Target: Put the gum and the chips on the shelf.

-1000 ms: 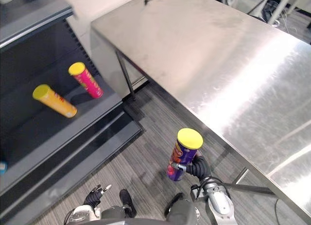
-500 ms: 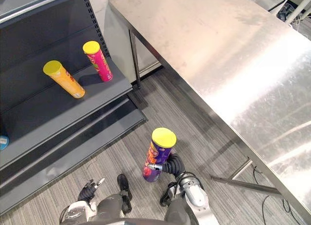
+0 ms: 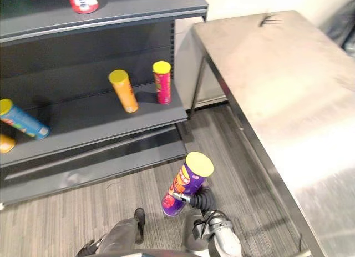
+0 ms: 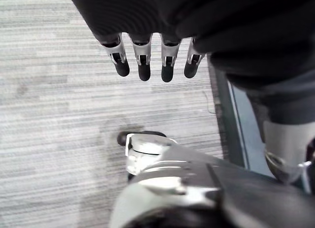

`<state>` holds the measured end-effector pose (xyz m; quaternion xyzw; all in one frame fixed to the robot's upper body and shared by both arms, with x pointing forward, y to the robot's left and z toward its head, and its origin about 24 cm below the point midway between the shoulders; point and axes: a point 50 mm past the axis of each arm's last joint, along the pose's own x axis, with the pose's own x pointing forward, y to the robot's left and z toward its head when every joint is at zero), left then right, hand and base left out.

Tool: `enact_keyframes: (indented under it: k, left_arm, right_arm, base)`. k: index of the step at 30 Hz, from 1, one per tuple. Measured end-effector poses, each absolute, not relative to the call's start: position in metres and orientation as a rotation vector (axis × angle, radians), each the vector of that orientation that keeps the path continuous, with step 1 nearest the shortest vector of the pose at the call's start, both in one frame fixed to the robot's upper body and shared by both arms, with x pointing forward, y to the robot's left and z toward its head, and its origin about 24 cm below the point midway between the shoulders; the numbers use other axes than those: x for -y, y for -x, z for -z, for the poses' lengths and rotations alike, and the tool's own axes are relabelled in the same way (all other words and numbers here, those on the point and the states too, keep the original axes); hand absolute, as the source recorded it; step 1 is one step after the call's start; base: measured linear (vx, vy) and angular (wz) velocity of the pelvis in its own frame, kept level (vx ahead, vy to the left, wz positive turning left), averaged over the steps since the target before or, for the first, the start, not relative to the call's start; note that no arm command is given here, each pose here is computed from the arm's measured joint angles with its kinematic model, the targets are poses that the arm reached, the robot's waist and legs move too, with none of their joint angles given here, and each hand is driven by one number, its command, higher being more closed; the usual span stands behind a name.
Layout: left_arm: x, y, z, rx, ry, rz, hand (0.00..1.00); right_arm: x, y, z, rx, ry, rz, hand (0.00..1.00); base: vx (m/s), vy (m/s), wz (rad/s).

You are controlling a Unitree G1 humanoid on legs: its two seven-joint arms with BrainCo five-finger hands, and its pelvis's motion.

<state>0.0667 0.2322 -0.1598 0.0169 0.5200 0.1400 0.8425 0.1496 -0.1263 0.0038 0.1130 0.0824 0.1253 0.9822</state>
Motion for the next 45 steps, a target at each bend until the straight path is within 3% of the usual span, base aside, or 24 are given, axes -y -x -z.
enact_keyframes:
  k: [2,7,14,22,32,38,45]
  left_arm:
    - [-0.232,-0.089,0.154,-1.028,-0.034,-0.283,0.00]
    - [-0.232,-0.095,0.152,-1.002,-0.053,-0.253,0.00]
    - [-0.232,-0.098,0.150,-0.988,-0.068,-0.212,0.00]
    - [-0.227,-0.099,0.152,-0.986,-0.025,-0.239,0.00]
    - [-0.227,-0.099,0.152,-0.970,0.065,-0.355,0.00]
    - [-0.207,-0.116,0.149,-0.910,0.160,-0.348,0.00]
    - [-0.202,-0.143,0.140,-0.828,0.176,-0.339,0.00]
  right_arm:
    - [0.126,-0.157,-0.010,-0.131,-0.214,-0.282,1.00]
    - [0.144,-0.173,-0.021,-0.064,-0.177,-0.240,1.00]
    - [0.151,-0.247,-0.075,0.182,0.117,-0.308,1.00]
    - [0.122,-0.315,-0.114,0.277,0.209,-0.365,1.00]
    - [0.123,-0.393,-0.181,0.283,0.240,-0.151,1.00]
    - [0.124,-0.409,-0.224,0.333,0.093,-0.028,1.00]
    - [0.101,-0.410,-0.246,0.367,0.039,-0.042,1.00]
  base:
    - [0.15,-0.285,0.97]
    - [0.14,-0.168,0.50]
    - [0.06,0.020,0.04]
    - [-0.02,0.011,0.26]
    - [-0.08,-0.041,0.33]
    - [-0.06,-0.041,0.25]
    - [0.05,-0.016,0.17]
